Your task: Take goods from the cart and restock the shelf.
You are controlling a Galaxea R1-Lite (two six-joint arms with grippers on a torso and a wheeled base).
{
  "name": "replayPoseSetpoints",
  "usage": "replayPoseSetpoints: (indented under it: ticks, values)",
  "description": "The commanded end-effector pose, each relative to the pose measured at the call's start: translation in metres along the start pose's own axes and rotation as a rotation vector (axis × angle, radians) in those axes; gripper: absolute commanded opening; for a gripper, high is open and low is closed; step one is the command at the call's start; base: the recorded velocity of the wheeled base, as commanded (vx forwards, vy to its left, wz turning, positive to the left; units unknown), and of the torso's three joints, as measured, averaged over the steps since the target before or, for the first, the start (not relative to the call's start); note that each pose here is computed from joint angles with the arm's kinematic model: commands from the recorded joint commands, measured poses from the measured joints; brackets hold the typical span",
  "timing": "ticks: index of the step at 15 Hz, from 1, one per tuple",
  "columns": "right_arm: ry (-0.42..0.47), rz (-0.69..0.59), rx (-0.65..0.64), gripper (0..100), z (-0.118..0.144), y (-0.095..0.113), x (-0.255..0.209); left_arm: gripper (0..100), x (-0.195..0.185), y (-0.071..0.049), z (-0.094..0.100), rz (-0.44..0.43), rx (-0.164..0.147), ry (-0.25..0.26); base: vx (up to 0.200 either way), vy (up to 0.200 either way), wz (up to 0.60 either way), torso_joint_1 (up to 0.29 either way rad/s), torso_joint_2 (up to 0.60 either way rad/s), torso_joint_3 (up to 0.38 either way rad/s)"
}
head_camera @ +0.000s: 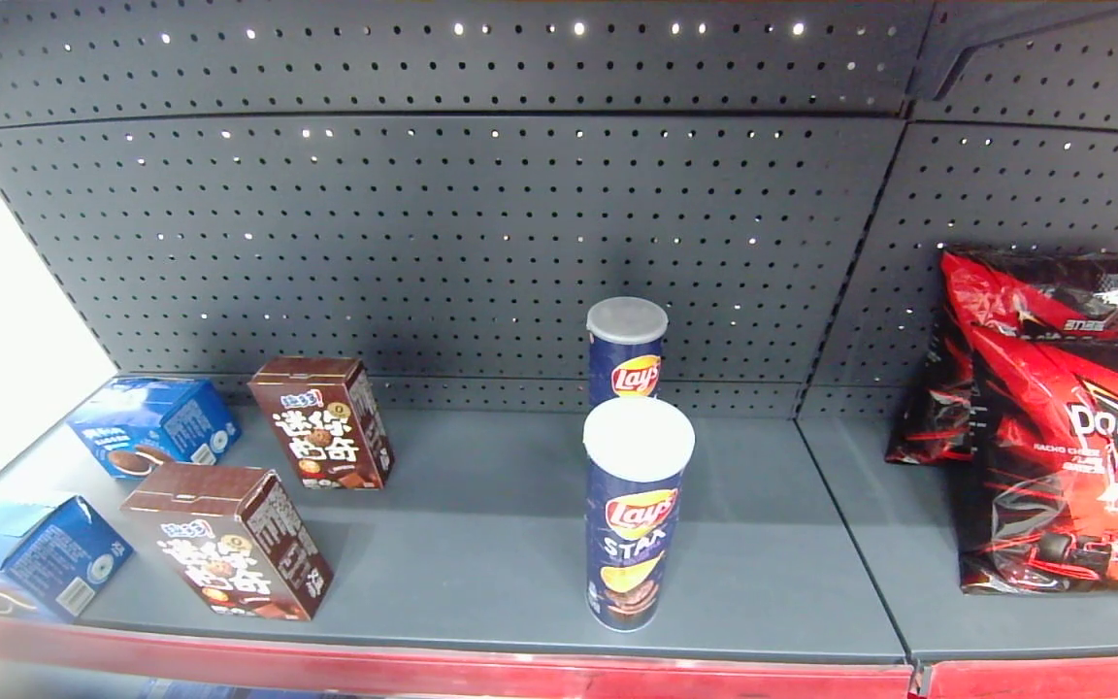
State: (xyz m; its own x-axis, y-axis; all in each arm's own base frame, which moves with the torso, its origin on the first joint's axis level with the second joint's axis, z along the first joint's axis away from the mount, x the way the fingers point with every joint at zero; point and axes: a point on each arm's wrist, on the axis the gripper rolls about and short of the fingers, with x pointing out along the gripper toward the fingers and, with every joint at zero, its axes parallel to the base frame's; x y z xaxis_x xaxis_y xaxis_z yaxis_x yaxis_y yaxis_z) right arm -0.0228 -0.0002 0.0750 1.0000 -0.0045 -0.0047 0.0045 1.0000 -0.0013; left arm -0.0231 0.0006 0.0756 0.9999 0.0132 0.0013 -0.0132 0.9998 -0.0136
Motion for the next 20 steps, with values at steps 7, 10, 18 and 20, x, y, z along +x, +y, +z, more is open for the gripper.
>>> replayPoseSetpoints:
  ticks: [7,10,18,20]
  values:
    - [0.001,0.001,0.000,100,0.0000,0.0000,0.0001,100,0.0002,0.0000,0.0000,0.001,0.000,0.003,0.000,0.000,0.00,0.000,0.00,0.000]
    - [0.001,0.001,0.000,100,0.0000,0.0000,0.0001,100,0.0002,0.0000,0.0000,0.001,0.000,0.003,0.000,0.000,-0.20,0.002,0.00,0.002]
    - [0.001,0.001,0.000,100,0.0000,0.0000,0.0001,100,0.0002,0.0000,0.0000,0.001,0.000,0.003,0.000,0.000,-0.07,-0.001,0.00,0.001]
    - [0.001,0.001,0.000,100,0.0000,0.0000,0.0001,100,0.0002,0.0000,0.0000,0.001,0.000,0.003,0.000,0.000,0.00,0.000,0.00,0.000]
